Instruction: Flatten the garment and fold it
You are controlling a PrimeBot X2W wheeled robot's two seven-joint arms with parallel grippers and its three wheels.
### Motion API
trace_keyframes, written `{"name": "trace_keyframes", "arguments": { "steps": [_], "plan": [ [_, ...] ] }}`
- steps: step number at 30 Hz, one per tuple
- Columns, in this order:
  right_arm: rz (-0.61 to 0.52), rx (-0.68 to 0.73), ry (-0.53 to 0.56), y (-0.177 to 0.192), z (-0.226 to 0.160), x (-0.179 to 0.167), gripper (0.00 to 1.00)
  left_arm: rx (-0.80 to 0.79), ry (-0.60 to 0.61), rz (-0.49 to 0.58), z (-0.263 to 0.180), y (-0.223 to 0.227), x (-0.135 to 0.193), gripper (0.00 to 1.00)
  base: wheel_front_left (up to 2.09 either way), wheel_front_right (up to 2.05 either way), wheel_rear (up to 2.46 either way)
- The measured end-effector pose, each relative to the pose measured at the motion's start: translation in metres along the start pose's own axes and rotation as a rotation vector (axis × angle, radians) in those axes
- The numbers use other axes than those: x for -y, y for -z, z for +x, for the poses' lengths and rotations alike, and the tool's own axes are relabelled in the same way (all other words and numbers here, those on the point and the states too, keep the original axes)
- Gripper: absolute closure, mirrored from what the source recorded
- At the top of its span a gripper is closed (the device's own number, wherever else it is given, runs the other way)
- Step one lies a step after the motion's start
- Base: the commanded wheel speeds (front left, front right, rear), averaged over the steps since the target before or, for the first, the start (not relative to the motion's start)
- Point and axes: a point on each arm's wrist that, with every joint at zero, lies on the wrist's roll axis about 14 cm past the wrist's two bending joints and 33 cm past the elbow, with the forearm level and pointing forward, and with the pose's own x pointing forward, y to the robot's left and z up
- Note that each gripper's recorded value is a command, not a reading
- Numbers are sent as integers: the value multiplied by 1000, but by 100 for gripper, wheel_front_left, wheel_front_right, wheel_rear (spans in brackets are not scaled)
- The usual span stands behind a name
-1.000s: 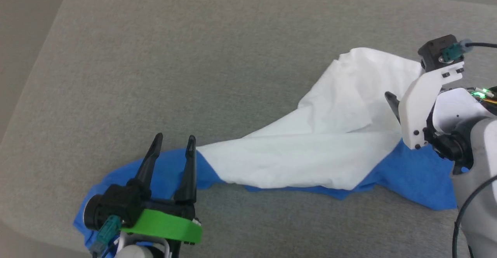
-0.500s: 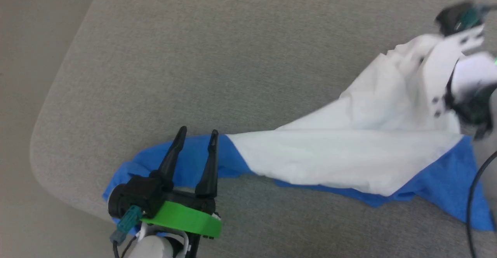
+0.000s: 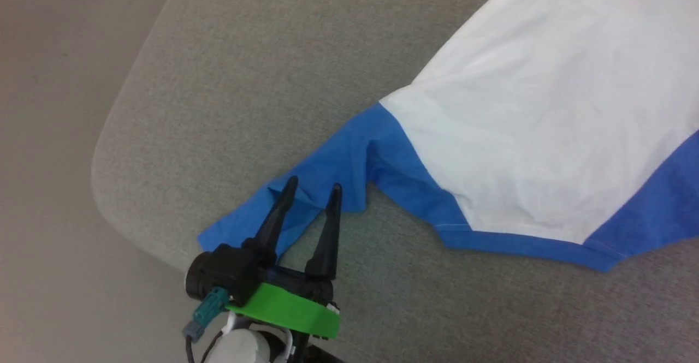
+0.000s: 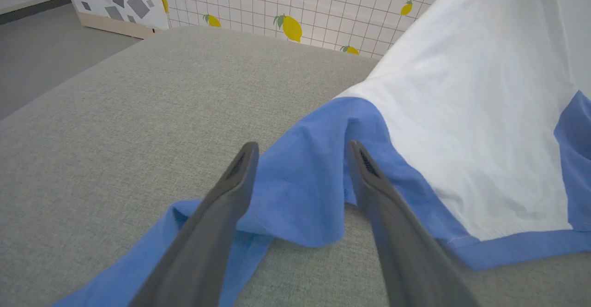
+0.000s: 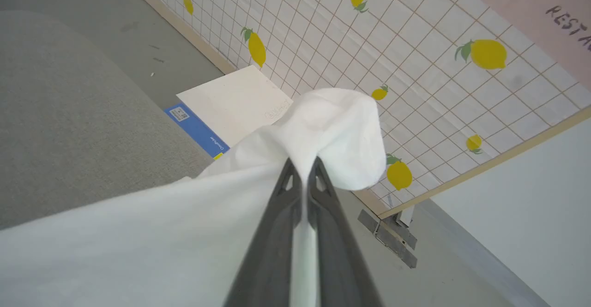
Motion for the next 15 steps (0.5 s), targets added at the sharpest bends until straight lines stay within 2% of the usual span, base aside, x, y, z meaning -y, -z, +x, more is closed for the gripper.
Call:
{"name": "trace_keyframes", "arguments": {
  "steps": [4,5,6,10,15],
  "plan": [
    [-13,-45,-7,28,21,-11,100,-26,-4,6,-1,8,-2,0,0,0,0],
    [-1,-58,-10,36,25,-13,60,-32,-7,8,-1,10,-3,0,0,0,0],
    [15,-71,-12,44,29,-17,0,-35,-6,8,0,11,-3,0,0,0,0],
    [60,-122,-55,77,33,-39,0,-39,8,7,5,14,1,0,0,0,0],
    [140,-102,-49,75,20,-29,0,-24,22,27,8,10,3,0,0,0,0]
  ]
}}
